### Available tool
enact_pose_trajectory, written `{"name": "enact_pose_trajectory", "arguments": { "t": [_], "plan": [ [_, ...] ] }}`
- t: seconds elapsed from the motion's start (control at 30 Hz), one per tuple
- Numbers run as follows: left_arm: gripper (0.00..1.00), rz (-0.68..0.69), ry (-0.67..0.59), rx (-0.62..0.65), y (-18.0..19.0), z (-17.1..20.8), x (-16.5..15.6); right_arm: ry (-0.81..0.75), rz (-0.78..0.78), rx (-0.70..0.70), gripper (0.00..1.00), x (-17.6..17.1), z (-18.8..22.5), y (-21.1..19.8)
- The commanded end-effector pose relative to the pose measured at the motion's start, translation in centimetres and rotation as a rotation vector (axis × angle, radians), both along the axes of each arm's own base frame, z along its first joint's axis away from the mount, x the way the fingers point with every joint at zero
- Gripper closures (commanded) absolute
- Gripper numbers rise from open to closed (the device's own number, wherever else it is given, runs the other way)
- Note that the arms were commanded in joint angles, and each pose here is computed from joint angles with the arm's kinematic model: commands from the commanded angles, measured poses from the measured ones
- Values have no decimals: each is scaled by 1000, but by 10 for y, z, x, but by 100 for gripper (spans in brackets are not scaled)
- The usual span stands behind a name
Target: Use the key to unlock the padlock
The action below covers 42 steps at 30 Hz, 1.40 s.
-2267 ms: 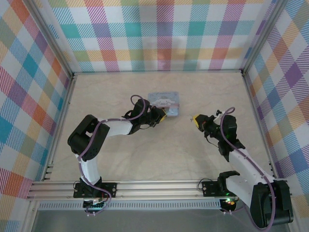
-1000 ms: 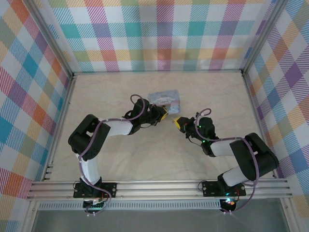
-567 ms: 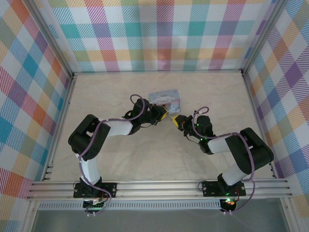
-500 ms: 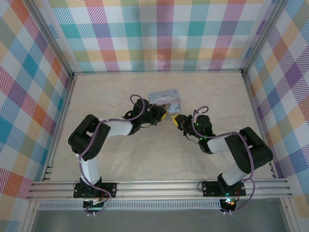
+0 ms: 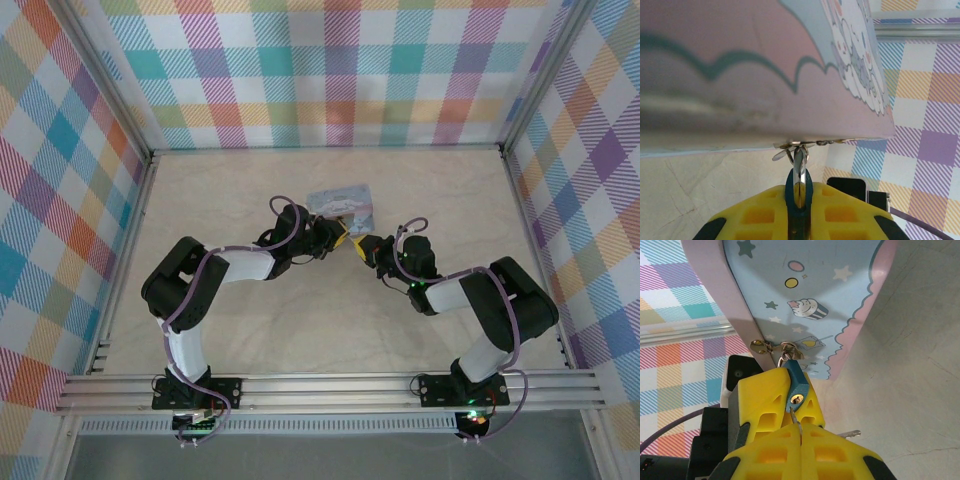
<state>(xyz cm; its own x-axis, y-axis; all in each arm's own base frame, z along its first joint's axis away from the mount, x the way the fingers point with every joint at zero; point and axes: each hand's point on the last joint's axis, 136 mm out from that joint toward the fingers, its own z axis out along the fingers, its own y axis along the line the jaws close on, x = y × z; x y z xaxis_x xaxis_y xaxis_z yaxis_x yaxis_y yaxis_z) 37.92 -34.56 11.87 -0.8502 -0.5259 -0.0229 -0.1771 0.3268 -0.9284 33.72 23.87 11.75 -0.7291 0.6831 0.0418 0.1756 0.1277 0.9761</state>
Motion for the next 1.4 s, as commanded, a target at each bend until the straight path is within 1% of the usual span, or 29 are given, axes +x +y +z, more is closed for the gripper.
{"name": "enact_pose_trajectory", "arguments": {
  "t": [0.0, 0.57, 0.97, 1.37],
  "plan": [
    [87, -25, -20, -49, -11, 9, -5, -65, 4, 9, 100, 5, 15, 5],
    [87, -24, -24, -52, -10, 11, -6, -65, 16, -5, 100, 9, 13, 9],
    [87, -15, -31, -51, -9, 13, -4, -69, 14, -68, 100, -9, 13, -2],
    [87, -17, -27, -53, -11, 13, -5, -55, 24, -87, 100, -6, 4, 2]
  ]
}}
